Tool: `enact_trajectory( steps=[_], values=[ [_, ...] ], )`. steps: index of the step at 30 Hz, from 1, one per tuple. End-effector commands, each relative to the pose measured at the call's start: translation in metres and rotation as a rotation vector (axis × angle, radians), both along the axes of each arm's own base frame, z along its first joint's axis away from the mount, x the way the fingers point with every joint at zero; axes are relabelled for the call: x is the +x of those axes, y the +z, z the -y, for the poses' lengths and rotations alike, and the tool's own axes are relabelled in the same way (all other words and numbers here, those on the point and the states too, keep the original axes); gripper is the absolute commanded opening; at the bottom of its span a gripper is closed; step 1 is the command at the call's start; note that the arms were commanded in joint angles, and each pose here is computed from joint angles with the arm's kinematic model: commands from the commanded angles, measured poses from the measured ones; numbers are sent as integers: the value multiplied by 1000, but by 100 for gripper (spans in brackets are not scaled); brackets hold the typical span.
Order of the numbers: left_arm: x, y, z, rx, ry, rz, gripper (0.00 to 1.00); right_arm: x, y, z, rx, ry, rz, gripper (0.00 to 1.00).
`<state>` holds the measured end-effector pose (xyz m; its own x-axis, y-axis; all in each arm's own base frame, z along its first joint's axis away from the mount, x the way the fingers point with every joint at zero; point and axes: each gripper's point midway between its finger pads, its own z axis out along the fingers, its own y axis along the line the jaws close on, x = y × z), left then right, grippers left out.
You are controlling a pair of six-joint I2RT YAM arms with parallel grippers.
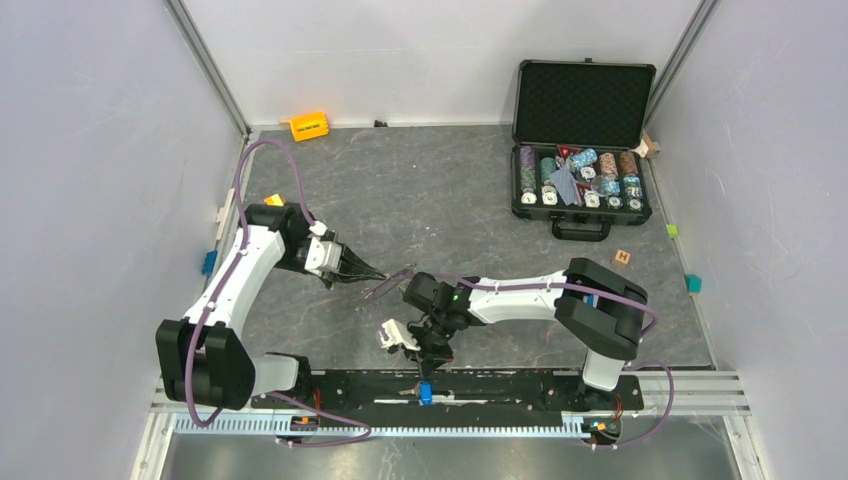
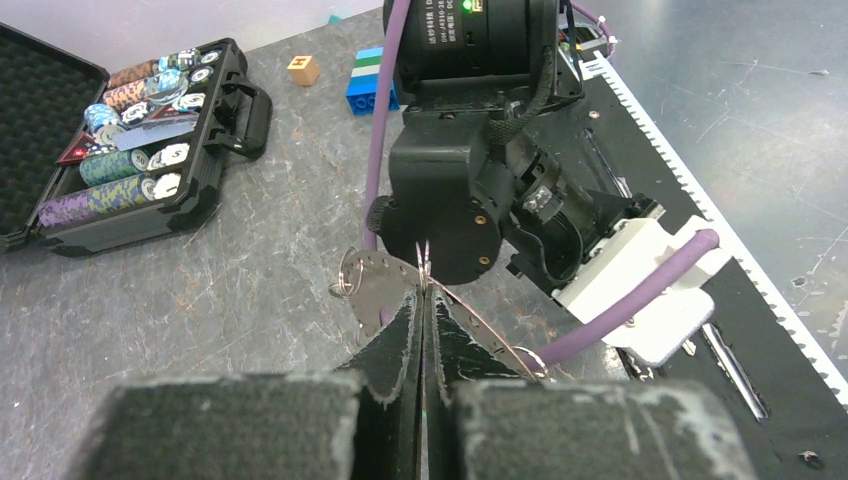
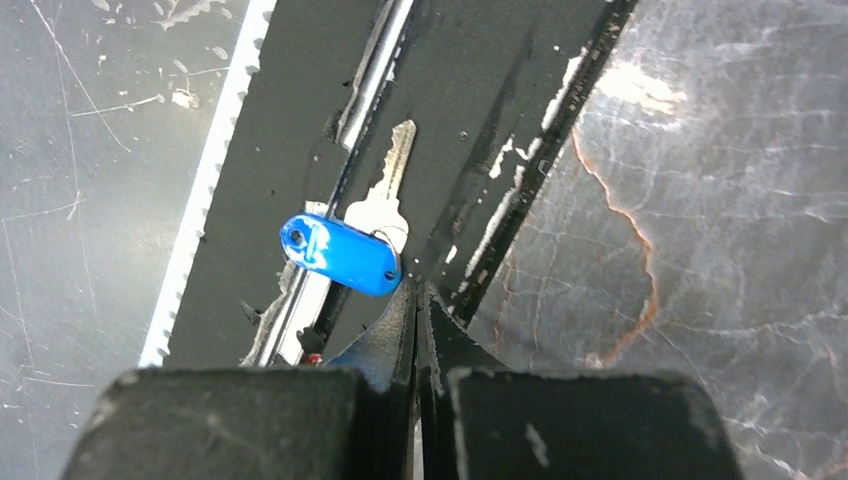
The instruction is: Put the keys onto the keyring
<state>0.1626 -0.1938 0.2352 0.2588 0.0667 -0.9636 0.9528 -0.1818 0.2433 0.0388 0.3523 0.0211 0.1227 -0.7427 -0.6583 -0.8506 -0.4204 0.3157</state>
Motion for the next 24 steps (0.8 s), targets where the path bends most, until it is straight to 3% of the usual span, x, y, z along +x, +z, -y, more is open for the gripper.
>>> enact_trajectory(
  steps=[1,4,7,14,24],
  values=[
    [-1,18,2,-71,-5,166,2,19,29,-11,89,-18,48,0],
    [0,19,2,-73,-4,166,2,22,32,-9,99,-14,55,0],
    [1,20,2,-75,-3,168,2,14,35,-8,115,12,21,15],
    [2,20,2,-76,-2,164,2,-9,28,-12,125,93,-24,36],
    [0,19,2,-78,-2,164,2,-15,13,-19,92,123,-16,37]
  ],
)
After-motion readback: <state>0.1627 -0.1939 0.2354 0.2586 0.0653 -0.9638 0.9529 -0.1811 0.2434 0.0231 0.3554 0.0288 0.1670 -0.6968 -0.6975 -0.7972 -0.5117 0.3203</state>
